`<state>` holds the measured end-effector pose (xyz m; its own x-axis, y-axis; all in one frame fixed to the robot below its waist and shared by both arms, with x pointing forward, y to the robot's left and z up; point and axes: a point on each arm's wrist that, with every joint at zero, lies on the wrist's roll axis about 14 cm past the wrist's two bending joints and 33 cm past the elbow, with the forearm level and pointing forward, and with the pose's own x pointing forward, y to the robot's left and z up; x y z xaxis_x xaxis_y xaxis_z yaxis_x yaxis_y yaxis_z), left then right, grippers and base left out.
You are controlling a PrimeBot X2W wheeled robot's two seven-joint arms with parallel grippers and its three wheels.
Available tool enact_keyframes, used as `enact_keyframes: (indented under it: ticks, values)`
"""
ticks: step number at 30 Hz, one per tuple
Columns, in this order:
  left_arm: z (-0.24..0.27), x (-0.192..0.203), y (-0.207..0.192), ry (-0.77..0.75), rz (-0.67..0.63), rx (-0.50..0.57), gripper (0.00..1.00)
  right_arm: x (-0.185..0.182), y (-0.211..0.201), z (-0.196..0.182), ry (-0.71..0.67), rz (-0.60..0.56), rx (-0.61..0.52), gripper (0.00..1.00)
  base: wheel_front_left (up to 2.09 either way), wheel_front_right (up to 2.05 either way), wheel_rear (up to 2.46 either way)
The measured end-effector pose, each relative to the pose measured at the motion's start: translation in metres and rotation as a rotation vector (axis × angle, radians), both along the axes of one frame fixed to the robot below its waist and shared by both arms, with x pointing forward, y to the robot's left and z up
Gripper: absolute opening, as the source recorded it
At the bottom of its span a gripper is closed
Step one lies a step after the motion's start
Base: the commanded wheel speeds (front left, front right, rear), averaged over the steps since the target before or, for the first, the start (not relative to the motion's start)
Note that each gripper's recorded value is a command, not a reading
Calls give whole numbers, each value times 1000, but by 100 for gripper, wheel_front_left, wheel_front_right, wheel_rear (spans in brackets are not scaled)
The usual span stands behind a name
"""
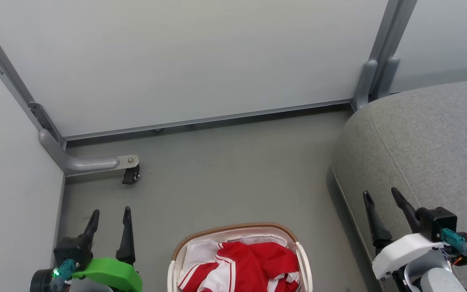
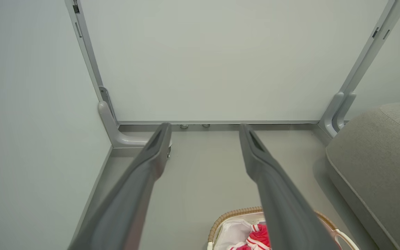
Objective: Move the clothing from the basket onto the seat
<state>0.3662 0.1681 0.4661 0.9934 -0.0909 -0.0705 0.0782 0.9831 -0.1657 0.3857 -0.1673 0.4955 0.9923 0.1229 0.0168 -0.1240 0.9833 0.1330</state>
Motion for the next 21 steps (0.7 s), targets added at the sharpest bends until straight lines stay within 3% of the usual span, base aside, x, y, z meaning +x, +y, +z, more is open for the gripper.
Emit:
enact_keyframes:
  ticks: [11, 21]
  values:
    - [-21, -4, -7, 50, -25, 46, 100, -3, -1, -14, 25, -1, -66, 100, 0, 0, 0]
    - [-48, 22, -46, 114, -164, 89, 100, 25, 7, 2, -47, 18, -115, 100, 0, 0, 0]
